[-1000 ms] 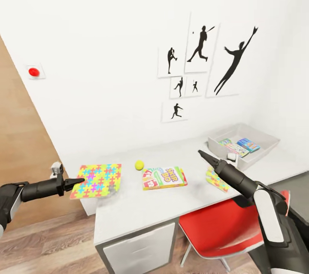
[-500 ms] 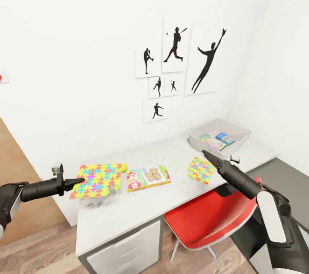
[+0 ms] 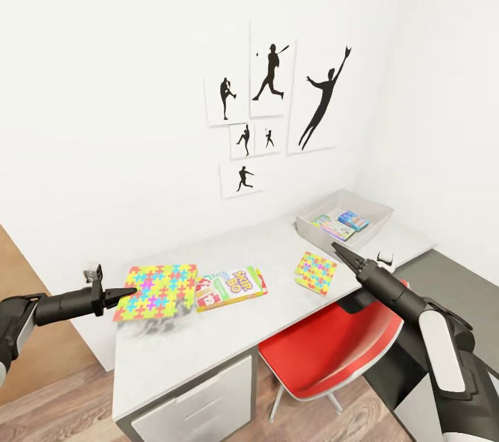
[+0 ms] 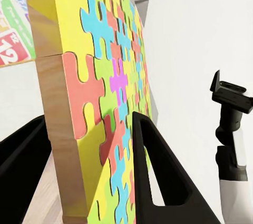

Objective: Put all the toys in the child's room - the three board games (two on the bed and one on the table), the two jigsaw puzzles on the table, and the tennis ball on the table - inside the toy box on the table in the child's room.

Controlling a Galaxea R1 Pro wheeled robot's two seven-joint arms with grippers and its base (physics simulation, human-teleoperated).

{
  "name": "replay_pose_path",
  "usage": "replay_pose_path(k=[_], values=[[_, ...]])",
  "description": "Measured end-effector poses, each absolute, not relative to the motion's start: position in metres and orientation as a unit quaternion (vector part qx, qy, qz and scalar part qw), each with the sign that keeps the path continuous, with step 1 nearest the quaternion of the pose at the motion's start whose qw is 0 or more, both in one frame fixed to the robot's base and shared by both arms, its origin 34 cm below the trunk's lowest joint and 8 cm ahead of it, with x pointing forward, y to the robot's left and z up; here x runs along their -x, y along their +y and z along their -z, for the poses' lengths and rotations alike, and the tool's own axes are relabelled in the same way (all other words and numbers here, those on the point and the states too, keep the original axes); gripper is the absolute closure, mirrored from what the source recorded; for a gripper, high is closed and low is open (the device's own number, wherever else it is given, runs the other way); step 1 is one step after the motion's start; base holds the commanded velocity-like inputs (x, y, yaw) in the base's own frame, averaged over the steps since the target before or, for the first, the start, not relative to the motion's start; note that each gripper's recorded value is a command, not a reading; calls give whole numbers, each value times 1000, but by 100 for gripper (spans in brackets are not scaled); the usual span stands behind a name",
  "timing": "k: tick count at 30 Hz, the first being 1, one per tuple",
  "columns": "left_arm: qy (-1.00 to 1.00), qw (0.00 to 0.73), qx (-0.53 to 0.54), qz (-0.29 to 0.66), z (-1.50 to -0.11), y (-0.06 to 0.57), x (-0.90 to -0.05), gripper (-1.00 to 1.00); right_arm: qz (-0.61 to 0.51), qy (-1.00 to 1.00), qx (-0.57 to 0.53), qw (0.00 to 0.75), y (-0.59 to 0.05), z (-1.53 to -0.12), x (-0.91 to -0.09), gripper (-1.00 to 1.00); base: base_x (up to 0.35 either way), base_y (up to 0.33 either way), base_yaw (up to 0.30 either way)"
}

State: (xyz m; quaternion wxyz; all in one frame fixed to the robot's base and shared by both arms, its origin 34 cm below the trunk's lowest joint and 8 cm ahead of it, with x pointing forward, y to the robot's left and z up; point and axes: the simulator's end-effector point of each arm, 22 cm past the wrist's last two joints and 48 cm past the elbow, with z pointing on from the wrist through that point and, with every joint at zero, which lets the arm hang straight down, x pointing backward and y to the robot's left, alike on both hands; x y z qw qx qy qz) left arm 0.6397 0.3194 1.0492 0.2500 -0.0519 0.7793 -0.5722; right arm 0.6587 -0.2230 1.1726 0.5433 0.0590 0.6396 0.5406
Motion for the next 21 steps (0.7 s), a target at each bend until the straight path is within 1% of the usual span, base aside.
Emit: replay_pose_path(k=[3,6,15,21], values=[[779,250,51,572,-1049,318,-639,100,-541,639,-59,544,-223,-1174,-658,-100,22,-25,-85],[779,252,48,572,-1051,318,-639,100,-541,638,-57,545,-223,-1176,-657,-100,81,-188,-153],[778,263,36,570,-1058,318,-638,100,-542,634,-53,549,-223,-1182,-655,-100,102,-303,-177],[777,284,9,561,-1077,316,-642,100,-541,638,-58,545,-223,-1176,-650,-100,99,-323,-151]])
